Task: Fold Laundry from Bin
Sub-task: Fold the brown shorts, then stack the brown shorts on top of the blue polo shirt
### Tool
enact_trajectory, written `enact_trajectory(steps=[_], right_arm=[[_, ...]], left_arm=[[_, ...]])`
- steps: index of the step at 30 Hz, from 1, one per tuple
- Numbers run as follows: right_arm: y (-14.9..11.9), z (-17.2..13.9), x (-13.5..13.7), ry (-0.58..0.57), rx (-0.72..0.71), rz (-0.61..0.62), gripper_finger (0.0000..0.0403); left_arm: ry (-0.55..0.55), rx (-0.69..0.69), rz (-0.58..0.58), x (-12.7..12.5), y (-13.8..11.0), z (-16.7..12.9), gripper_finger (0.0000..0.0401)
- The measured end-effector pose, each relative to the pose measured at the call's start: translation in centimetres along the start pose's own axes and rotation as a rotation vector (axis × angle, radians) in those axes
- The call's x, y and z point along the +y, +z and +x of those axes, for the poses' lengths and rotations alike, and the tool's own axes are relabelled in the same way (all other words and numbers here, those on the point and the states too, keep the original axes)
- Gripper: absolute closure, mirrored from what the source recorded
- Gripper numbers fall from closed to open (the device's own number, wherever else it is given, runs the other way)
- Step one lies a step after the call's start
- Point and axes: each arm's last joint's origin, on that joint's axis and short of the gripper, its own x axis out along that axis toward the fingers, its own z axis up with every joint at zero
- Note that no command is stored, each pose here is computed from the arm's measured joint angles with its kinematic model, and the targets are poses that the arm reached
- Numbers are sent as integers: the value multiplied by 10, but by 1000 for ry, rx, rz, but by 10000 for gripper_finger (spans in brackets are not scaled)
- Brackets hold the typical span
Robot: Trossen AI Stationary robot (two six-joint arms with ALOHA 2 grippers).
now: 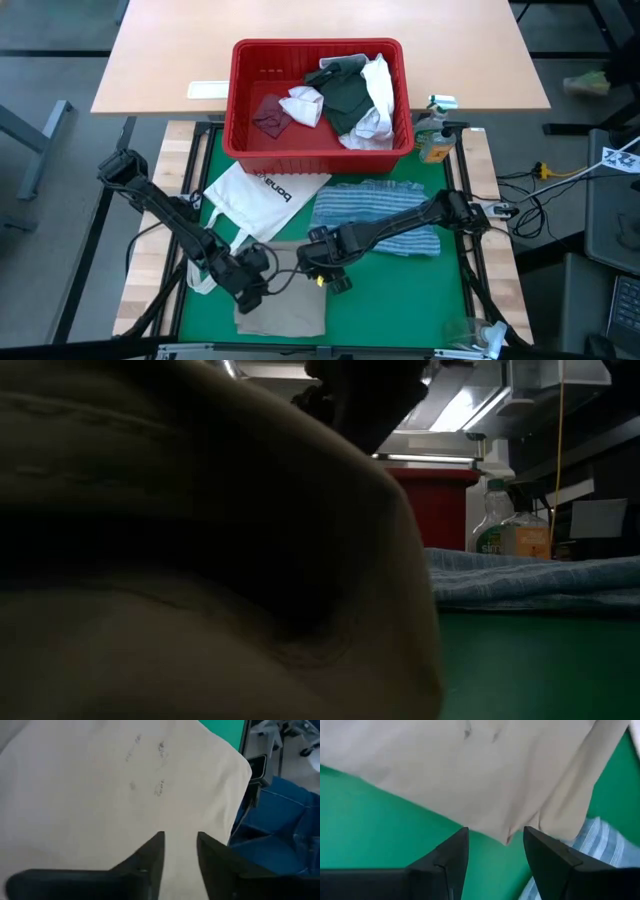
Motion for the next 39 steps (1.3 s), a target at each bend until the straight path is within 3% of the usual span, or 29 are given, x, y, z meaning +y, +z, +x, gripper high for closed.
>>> enact_trajectory(steps=[8, 12, 18, 24, 29, 32, 35, 39], right_arm=[[-23, -16, 2, 22, 215, 32, 215], [-28, -35, 4, 20, 222, 62, 215], [-37, -64, 7, 20, 223, 72, 215], [-37, -70, 19, 23, 216, 45, 215], [-53, -59, 32, 34, 278, 26, 215], [-70, -58, 37, 34, 284, 92, 215], [-84, -55, 38, 31, 217, 196, 215], [-98, -45, 44, 119, 65, 300, 215]], left_arm=[[-38, 61, -35, 0, 2, 1, 224], [-88, 183, -187, 1, 5, 1, 222], [-111, 322, -286, 1, 3, 0, 224], [-149, 527, -379, -7, -12, -4, 224], [-102, 533, -353, -14, -37, -9, 224], [-45, 524, -363, -14, -49, -12, 224], [11, 487, -356, -12, -56, -13, 224], [56, 364, -336, -6, -60, -12, 224]])
